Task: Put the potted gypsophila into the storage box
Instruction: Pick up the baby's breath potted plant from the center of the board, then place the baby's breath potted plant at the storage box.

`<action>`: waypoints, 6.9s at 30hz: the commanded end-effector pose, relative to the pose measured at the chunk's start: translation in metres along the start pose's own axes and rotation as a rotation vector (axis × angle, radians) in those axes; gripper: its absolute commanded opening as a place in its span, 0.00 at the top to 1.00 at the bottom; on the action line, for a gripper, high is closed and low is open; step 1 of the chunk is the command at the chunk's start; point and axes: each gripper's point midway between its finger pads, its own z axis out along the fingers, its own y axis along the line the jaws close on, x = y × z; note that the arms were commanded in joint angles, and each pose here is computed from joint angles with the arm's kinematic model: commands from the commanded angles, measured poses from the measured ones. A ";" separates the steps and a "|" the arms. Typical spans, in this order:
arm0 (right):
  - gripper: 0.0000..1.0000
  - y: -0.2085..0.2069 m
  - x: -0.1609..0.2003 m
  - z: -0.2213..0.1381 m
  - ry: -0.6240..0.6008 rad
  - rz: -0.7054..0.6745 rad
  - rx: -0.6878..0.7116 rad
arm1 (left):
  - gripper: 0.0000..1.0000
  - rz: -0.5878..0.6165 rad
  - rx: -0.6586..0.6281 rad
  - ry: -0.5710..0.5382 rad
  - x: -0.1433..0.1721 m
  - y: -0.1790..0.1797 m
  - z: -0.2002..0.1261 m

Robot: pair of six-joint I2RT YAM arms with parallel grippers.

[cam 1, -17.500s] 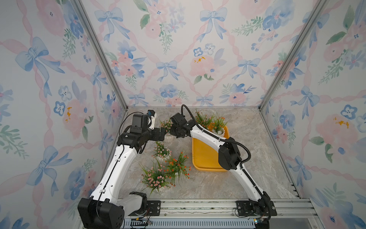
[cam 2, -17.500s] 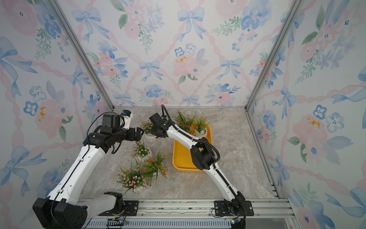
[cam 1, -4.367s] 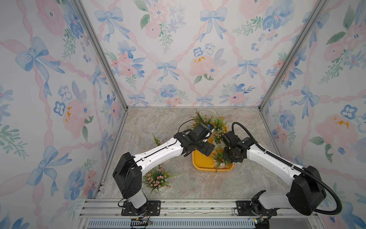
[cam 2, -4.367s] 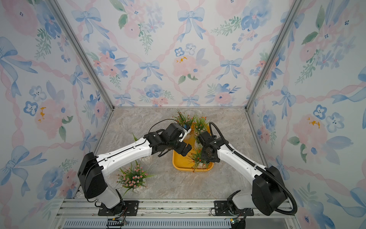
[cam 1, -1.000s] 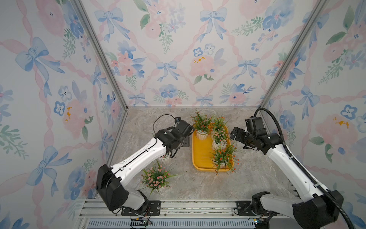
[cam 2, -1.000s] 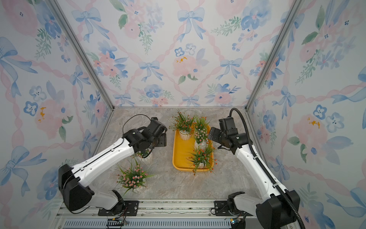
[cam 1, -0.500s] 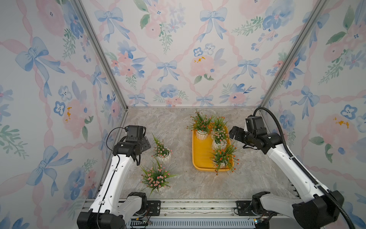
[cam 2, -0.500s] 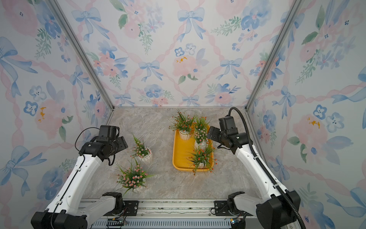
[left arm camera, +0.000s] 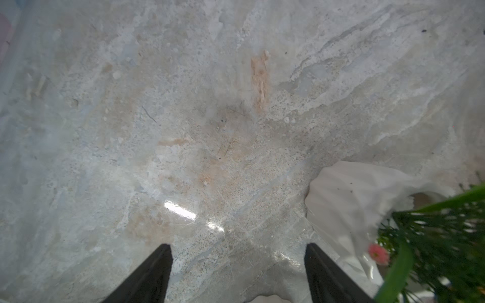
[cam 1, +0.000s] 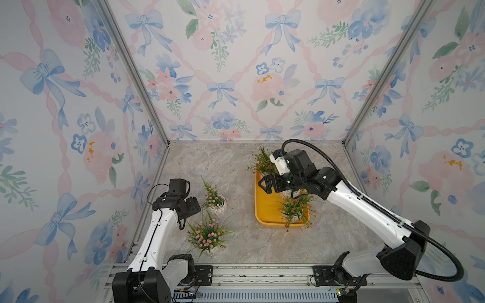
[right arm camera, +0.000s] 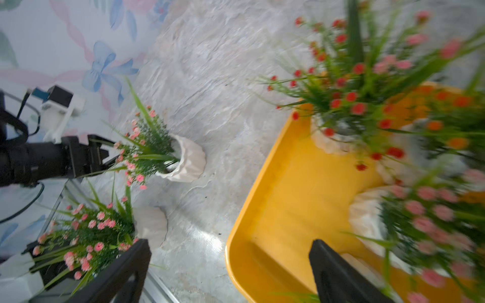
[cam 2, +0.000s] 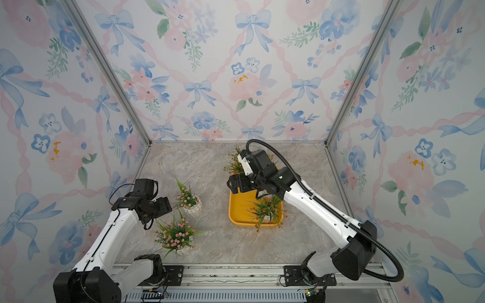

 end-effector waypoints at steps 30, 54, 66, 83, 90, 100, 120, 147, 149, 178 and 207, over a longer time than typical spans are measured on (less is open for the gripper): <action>0.03 0.203 0.088 0.104 0.279 -0.640 -0.308 | 0.20 -0.135 0.356 -0.059 -0.013 -0.058 -0.003; 0.03 0.181 0.089 0.104 0.292 -0.661 -0.255 | 0.23 -0.069 0.246 0.020 -0.001 -0.054 0.036; 0.03 0.154 0.071 0.101 0.265 -0.557 -0.239 | 0.23 -0.012 0.312 0.019 -0.005 -0.084 0.031; 0.03 0.118 0.046 0.095 0.206 -0.488 -0.154 | 0.34 0.022 0.213 0.041 0.009 -0.076 0.049; 0.03 0.118 0.047 0.096 0.206 -0.478 -0.150 | 0.51 0.044 0.193 0.029 0.005 -0.087 0.050; 0.03 0.130 0.044 0.090 0.190 -0.465 -0.202 | 0.85 0.030 0.186 0.012 0.000 -0.090 0.047; 0.03 0.133 0.052 0.077 0.179 -0.503 -0.177 | 1.00 0.018 0.380 -0.111 -0.026 -0.129 -0.015; 0.03 0.005 0.025 0.004 0.038 -0.285 0.128 | 1.00 0.340 0.488 -0.149 -0.016 -0.292 -0.063; 0.03 -0.002 0.026 -0.001 0.034 -0.281 0.144 | 1.00 0.367 0.492 -0.149 -0.015 -0.306 -0.061; 0.03 -0.071 0.036 -0.037 0.018 -0.227 0.216 | 1.00 0.593 0.335 -0.122 0.020 -0.386 0.002; 0.03 -0.058 0.054 -0.025 0.054 -0.245 0.241 | 1.00 0.649 0.199 -0.090 0.029 -0.378 0.041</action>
